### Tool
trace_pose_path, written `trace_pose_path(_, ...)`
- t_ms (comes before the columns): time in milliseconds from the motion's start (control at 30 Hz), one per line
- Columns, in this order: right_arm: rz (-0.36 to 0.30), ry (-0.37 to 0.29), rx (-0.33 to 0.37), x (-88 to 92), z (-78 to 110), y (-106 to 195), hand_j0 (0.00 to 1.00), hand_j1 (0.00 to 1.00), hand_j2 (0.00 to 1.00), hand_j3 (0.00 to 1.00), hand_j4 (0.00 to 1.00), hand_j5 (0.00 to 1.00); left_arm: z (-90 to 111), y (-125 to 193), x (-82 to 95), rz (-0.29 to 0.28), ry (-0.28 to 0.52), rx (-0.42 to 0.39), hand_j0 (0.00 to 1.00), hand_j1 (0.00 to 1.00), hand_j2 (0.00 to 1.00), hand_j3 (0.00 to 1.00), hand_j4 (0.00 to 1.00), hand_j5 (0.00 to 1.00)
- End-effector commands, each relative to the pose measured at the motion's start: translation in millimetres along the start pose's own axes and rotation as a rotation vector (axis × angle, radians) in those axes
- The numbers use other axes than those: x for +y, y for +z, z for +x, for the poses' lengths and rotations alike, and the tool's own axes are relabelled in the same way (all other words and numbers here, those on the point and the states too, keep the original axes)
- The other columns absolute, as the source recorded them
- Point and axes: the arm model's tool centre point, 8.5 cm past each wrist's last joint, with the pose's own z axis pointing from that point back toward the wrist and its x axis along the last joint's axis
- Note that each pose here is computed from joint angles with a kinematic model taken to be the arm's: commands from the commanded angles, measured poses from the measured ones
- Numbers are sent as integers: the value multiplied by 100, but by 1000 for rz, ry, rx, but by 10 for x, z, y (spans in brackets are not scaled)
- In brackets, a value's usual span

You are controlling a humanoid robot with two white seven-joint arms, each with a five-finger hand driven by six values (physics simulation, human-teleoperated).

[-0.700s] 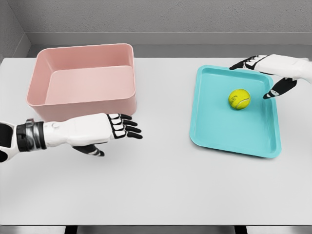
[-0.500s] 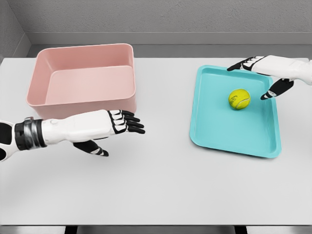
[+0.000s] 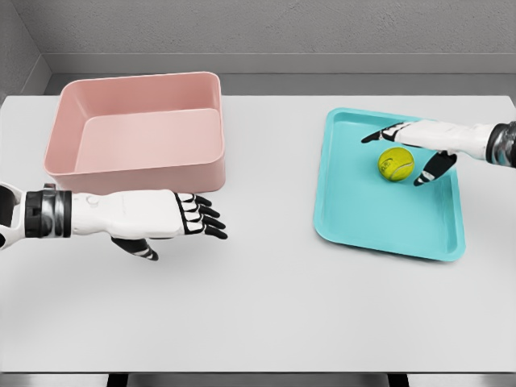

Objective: Put the tennis from the blue tray into the pink basket with both arms

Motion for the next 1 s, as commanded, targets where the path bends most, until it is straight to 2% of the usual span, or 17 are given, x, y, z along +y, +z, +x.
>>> trace_pose_path(0, 5, -14, 11, 35, -39, -61, 100, 100, 100, 100, 100, 100, 2, 13, 12, 8, 15, -4, 100, 100, 100, 100, 100, 100)
trace_pose_path(267, 19, -35, 41, 100, -143, -76, 100, 100, 100, 100, 100, 100, -12, 35, 92, 21, 8, -3, 100, 100, 100, 100, 100, 100)
trace_pose_path(467, 37, -42, 72, 144, -222, -221, 100, 100, 100, 100, 100, 100, -30, 89, 89, 12, 5, 11, 100, 100, 100, 100, 100, 100)
trace_pose_path(767, 37, -54, 94, 162, -283, -222, 100, 100, 100, 100, 100, 100, -33, 99, 87, 10, 5, 13, 100, 100, 100, 100, 100, 100)
trace_pose_path(967, 37, -52, 84, 159, -260, -246, 94, 94, 94, 94, 94, 94, -45, 116, 108, 15, 1, 19, 100, 100, 100, 100, 100, 100)
